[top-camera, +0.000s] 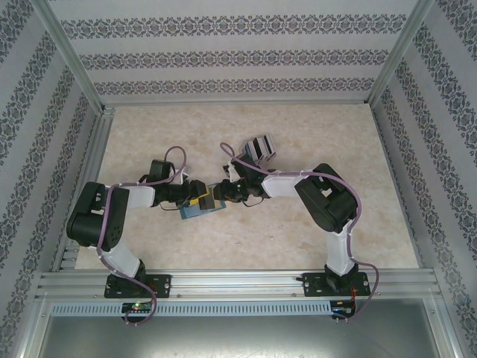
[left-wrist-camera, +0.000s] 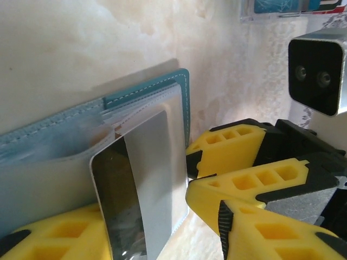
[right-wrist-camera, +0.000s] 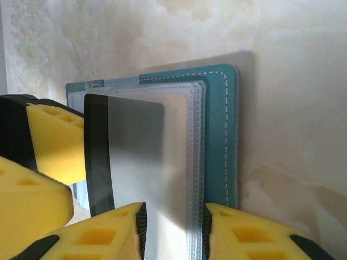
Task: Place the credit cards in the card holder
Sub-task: Insert the credit card into the card slot.
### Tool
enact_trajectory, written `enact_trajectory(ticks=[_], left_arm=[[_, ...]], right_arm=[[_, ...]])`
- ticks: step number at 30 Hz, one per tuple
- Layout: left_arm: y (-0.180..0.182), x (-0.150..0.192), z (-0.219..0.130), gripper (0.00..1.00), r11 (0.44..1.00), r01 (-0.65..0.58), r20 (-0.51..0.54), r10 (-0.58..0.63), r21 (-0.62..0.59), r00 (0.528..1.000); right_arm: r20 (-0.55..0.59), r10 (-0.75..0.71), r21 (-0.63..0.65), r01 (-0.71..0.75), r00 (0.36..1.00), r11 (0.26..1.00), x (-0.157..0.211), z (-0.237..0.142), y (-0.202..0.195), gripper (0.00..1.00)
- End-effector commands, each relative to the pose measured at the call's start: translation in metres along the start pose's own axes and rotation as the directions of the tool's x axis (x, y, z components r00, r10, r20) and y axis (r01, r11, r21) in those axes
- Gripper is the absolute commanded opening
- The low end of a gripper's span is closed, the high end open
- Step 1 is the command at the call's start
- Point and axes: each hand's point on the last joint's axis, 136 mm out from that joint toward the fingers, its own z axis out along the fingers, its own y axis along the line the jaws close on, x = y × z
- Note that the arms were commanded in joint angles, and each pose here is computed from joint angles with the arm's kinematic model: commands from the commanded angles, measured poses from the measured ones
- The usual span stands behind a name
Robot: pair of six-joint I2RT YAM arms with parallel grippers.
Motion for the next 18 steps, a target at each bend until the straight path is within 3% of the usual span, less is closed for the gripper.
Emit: enact_trajectory(ticks=[1, 6, 9, 14, 18], left_arm=[[0.036, 0.029, -0.009, 0.56, 0.976, 0.031, -0.078, -0.049, -0.215, 0.996], [0.027, 0.024, -0.031, 0.79, 0.952, -0.028, -0.076, 0.005, -0.305, 0.997], [0.022, 0.021, -0.041, 0.81, 0.940, -0.055, -0.077, 0.030, -0.337, 0.997], [0.023, 0.015, -0.053, 0.77, 0.934, -0.039, -0.026, 0.032, -0.354, 0.999], [0.038, 0.009, -0.066, 0.63, 0.932, 0.049, 0.083, -0.020, -0.360, 0.996]], right_arm=[[-0.046, 0.006, 0.032, -0.005, 0.999, 0.999, 0.014, 0.011, -0.014, 0.36], [-0.046, -0.002, 0.048, 0.004, 0.999, 0.999, 0.014, 0.010, -0.016, 0.36], [-0.051, -0.011, 0.074, 0.015, 0.999, 0.997, 0.015, 0.009, -0.020, 0.36], [-0.023, -0.069, 0.123, 0.072, 0.997, 0.990, 0.011, -0.007, -0.014, 0.34], [0.022, -0.173, 0.189, 0.165, 0.985, 0.968, 0.001, -0.035, 0.001, 0.31]])
